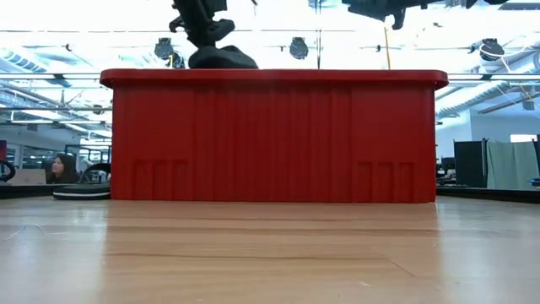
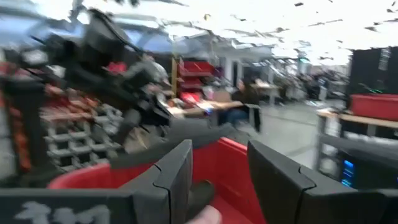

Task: Pick and place slides into bin
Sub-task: Put the black slide on top of the pink slide in the red bin

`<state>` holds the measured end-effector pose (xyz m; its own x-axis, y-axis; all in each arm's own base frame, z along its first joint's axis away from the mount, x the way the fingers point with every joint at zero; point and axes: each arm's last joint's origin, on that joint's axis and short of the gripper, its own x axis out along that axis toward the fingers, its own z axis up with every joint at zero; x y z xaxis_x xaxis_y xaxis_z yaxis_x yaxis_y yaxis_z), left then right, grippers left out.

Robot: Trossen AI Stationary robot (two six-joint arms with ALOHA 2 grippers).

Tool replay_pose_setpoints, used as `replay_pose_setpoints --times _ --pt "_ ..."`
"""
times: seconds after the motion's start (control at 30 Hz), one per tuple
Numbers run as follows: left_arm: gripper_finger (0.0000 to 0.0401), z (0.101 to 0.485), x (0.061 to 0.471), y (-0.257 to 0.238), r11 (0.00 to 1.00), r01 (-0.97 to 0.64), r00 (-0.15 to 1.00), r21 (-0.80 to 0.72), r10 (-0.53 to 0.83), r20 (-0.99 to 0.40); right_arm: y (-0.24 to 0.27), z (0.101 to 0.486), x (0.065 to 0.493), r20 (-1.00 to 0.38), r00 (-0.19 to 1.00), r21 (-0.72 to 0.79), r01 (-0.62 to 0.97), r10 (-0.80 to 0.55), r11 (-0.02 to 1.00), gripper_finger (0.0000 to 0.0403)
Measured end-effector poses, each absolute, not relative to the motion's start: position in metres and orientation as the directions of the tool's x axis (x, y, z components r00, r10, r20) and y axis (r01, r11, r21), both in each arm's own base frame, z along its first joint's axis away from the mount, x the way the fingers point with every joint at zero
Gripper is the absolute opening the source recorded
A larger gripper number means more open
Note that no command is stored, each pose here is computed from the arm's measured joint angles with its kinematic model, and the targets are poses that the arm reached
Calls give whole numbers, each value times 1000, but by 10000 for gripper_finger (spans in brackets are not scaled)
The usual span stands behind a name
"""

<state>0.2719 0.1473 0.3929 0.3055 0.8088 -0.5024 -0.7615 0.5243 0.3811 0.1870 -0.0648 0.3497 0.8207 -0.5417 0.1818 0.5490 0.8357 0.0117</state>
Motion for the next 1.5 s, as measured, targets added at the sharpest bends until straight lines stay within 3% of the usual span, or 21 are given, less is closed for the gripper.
replay_pose_setpoints --times 0.8,1.27,1.5 --pt "0 319 329 185 423 -850 182 315 796 -578 -114 351 164 138 776 -65 627 -615 776 144" --pt "0 242 362 196 491 -713 50 501 748 -662 -117 348 162 104 768 -92 640 -632 762 144" --pt "1 230 367 190 507 -641 4 576 753 -658 -117 346 162 88 769 -92 639 -633 764 144"
